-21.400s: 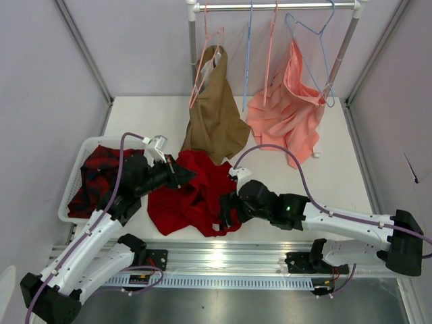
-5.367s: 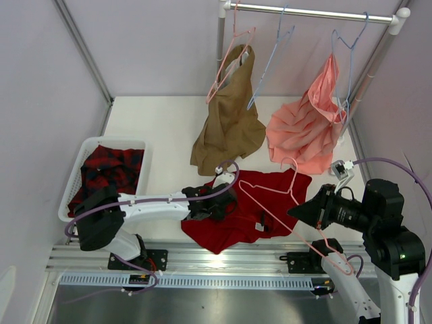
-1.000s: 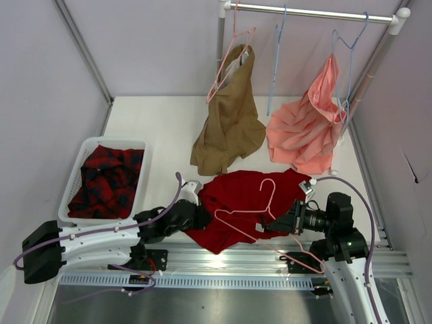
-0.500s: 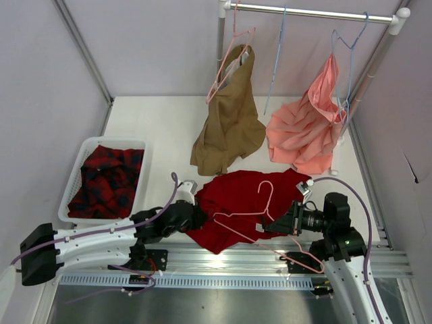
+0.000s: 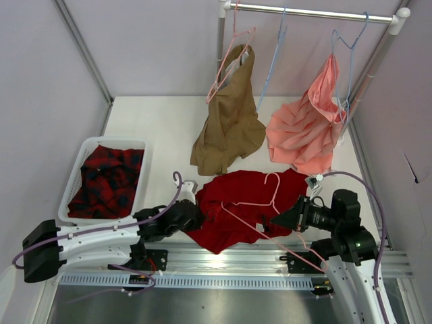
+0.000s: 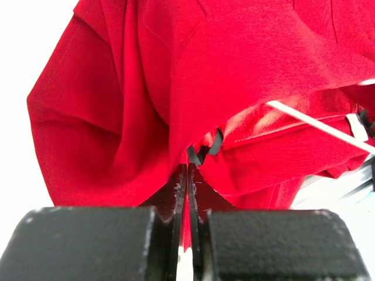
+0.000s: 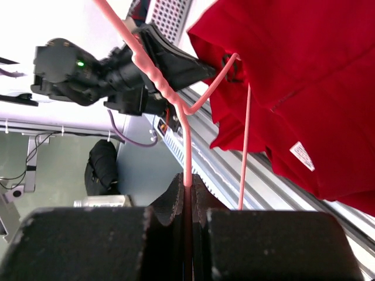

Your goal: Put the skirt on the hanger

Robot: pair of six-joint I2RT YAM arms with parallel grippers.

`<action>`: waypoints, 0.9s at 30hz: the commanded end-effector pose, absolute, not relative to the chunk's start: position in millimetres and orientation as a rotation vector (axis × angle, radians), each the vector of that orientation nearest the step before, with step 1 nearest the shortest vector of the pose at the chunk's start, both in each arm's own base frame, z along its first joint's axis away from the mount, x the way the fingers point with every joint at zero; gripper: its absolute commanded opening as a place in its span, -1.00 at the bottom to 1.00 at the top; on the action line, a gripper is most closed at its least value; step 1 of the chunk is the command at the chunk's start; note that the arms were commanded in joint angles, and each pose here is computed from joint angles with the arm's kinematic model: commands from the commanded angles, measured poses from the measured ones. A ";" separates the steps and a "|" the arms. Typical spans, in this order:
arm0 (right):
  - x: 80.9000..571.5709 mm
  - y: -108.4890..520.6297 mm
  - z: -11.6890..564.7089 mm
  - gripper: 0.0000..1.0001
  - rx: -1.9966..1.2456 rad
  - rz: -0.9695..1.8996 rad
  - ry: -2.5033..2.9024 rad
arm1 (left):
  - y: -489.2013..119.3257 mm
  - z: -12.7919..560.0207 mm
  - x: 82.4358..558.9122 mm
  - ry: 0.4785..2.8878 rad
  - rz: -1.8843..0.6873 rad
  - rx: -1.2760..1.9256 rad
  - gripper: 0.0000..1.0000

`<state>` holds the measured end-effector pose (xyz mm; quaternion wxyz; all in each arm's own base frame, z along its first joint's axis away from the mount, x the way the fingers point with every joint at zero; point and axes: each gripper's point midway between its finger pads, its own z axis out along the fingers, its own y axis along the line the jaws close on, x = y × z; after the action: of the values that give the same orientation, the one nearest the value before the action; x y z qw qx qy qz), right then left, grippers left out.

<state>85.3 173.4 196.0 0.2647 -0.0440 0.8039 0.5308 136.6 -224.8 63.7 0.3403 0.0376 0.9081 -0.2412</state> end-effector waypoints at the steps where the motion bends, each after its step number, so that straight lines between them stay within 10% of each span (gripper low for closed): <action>1: 85.8 172.2 213.9 -1.00 -0.151 1.407 2.135 | -240.9 85.6 146.4 2.298 -0.678 0.086 -0.85; 27: 63.6 181.4 219.5 -1.00 -0.163 1.587 2.141 | -245.8 89.3 154.7 2.271 -0.660 0.081 -0.68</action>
<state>69.1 178.8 214.8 0.2383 -0.0455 0.7888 0.5647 144.3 -231.4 64.1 0.3511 0.0361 0.9055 -0.2355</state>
